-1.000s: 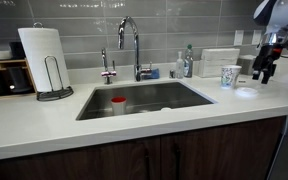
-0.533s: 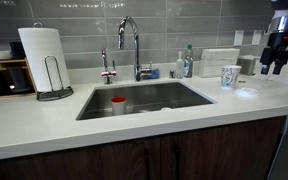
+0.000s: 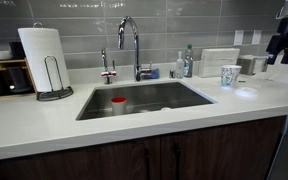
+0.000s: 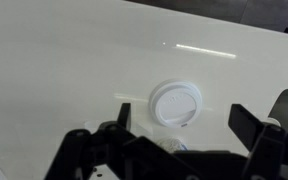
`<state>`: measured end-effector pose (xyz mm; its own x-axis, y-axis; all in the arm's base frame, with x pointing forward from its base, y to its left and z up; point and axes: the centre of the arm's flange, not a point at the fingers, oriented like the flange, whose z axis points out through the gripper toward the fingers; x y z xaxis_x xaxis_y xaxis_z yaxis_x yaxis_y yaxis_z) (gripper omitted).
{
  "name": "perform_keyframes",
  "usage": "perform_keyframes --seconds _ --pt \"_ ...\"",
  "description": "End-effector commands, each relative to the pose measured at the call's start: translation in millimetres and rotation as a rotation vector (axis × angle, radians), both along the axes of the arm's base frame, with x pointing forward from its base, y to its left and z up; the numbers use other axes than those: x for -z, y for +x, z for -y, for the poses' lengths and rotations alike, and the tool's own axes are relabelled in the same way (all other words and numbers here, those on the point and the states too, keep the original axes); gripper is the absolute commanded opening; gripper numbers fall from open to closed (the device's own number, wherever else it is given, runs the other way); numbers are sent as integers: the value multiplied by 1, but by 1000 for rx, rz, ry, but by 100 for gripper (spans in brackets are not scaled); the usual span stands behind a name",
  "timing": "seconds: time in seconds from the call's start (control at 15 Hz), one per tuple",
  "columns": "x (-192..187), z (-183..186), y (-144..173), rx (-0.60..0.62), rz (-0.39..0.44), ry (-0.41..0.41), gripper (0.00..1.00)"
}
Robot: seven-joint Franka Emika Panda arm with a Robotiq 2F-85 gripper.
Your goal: Flip the white paper cup lid one hundred and eighty degrees over
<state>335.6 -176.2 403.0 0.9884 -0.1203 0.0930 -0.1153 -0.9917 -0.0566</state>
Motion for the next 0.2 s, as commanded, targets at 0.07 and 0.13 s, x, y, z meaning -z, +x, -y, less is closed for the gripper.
perform_keyframes --seconds 0.07,0.13 --pt "2 -1 -1 0 -3 2 100" --pt "2 -1 -1 0 -4 2 100"
